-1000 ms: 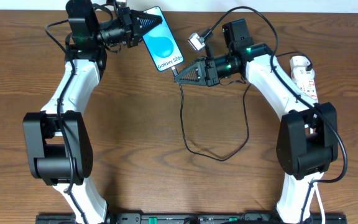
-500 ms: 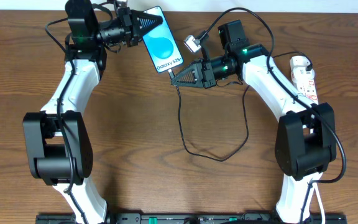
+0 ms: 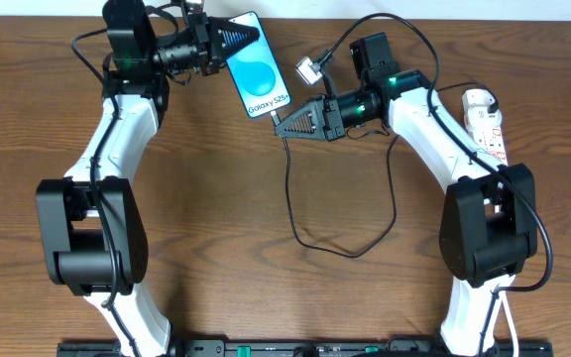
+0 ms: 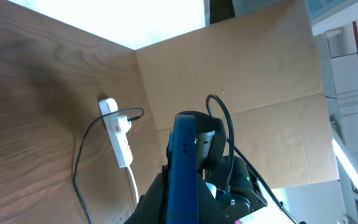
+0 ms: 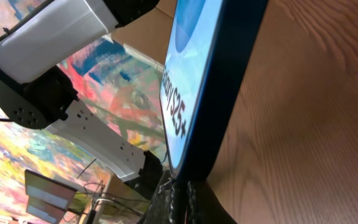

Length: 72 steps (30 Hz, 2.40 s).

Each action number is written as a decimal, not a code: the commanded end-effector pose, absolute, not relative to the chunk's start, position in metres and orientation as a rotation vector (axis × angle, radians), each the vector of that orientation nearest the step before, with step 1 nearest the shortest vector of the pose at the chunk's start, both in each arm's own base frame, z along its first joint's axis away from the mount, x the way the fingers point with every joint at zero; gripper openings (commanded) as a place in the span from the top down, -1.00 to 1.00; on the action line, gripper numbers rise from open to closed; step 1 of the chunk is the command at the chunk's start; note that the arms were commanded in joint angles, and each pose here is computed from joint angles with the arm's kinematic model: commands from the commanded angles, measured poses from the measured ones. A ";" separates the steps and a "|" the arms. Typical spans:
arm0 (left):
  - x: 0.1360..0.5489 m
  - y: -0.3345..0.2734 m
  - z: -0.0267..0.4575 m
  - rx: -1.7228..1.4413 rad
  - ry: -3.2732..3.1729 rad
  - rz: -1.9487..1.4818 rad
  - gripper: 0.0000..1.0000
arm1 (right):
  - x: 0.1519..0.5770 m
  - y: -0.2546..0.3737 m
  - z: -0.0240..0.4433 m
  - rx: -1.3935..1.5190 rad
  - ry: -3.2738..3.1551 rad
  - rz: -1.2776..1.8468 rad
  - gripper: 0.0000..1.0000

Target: Plug charger to phone and switch on socket

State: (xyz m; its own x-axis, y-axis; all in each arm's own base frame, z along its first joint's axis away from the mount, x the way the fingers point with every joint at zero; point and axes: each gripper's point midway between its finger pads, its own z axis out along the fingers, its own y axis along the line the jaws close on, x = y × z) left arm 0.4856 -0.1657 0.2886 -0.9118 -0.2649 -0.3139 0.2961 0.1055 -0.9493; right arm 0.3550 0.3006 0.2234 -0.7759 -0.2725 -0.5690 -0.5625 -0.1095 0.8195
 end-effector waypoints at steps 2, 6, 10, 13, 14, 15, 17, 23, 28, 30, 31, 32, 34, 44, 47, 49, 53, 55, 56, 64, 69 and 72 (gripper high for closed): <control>0.481 -0.166 0.299 0.086 1.969 -1.863 0.85 | 0.353 0.298 0.243 -0.957 1.880 1.991 0.98; 0.481 -0.166 0.299 0.086 1.969 -1.862 0.85 | 0.352 0.298 0.244 -0.958 1.873 1.999 0.98; 0.483 -0.166 0.299 0.075 1.965 -1.855 0.85 | 0.351 0.299 0.244 -0.960 1.874 2.000 0.98; 0.482 -0.166 0.299 0.076 1.966 -1.856 0.85 | 0.352 0.298 0.244 -0.959 1.874 2.001 0.98; 0.482 -0.166 0.299 0.075 1.966 -1.856 0.85 | 0.352 0.298 0.244 -0.959 1.874 2.001 0.98; 0.483 -0.166 0.299 0.075 1.965 -1.855 0.85 | 0.351 0.298 0.244 -0.959 1.873 2.001 0.98; 0.483 -0.165 0.299 0.075 1.965 -1.855 0.85 | 0.351 0.298 0.245 -0.959 1.868 2.012 0.98; 0.484 -0.161 0.299 0.067 1.962 -1.849 0.85 | 0.349 0.298 0.245 -0.945 1.878 2.034 0.98; 0.485 -0.159 0.299 0.062 1.961 -1.847 0.85 | 0.348 0.298 0.245 -0.942 1.881 2.036 0.98; 0.485 -0.159 0.299 0.062 1.961 -1.847 0.85 | 0.348 0.298 0.245 -0.939 1.884 2.039 0.98; 0.485 -0.159 0.299 0.062 1.961 -1.847 0.85 | 0.348 0.298 0.245 -0.936 1.888 2.041 0.98; 0.485 -0.159 0.299 0.061 1.961 -1.846 0.85 | 0.348 0.298 0.245 -0.933 1.891 2.043 0.98; 0.485 -0.159 0.299 0.058 1.960 -1.844 0.85 | 0.348 0.298 0.245 -0.933 1.891 2.043 0.98; 0.488 -0.160 0.299 0.045 1.956 -1.834 0.85 | 0.349 0.298 0.246 -0.939 1.884 2.039 0.98; 0.488 -0.160 0.299 0.048 1.955 -1.832 0.85 | 0.350 0.297 0.246 -0.935 1.887 2.041 0.98; 0.488 -0.160 0.299 0.058 1.951 -1.825 0.85 | 0.350 0.297 0.246 -0.934 1.887 2.040 0.98; 0.488 -0.160 0.299 0.058 1.951 -1.825 0.85 | 0.349 0.298 0.246 -0.933 1.889 2.042 0.98; 0.488 -0.160 0.299 0.058 1.951 -1.825 0.84 | 0.349 0.298 0.246 -0.934 1.889 2.042 0.98; 0.488 -0.160 0.299 0.058 1.951 -1.825 0.85 | 0.349 0.298 0.246 -0.934 1.889 2.042 0.98; 0.485 -0.169 0.299 0.075 1.956 -1.836 0.85 | 0.349 0.298 0.246 -0.934 1.889 2.042 0.98; 0.484 -0.170 0.299 0.078 1.957 -1.838 0.85 | 0.350 0.298 0.246 -0.933 1.889 2.042 0.98; 0.484 -0.170 0.299 0.078 1.957 -1.838 0.85 | 0.350 0.298 0.246 -0.935 1.886 2.040 0.98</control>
State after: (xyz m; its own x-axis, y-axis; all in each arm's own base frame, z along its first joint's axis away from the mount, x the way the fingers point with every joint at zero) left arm 0.4876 -0.1674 0.2885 -0.9071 -0.2755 -0.3182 0.2986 0.1114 -0.9479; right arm 0.3530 0.3000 0.2263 -0.7946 -0.2739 -0.5419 -0.5305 -0.1210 0.8390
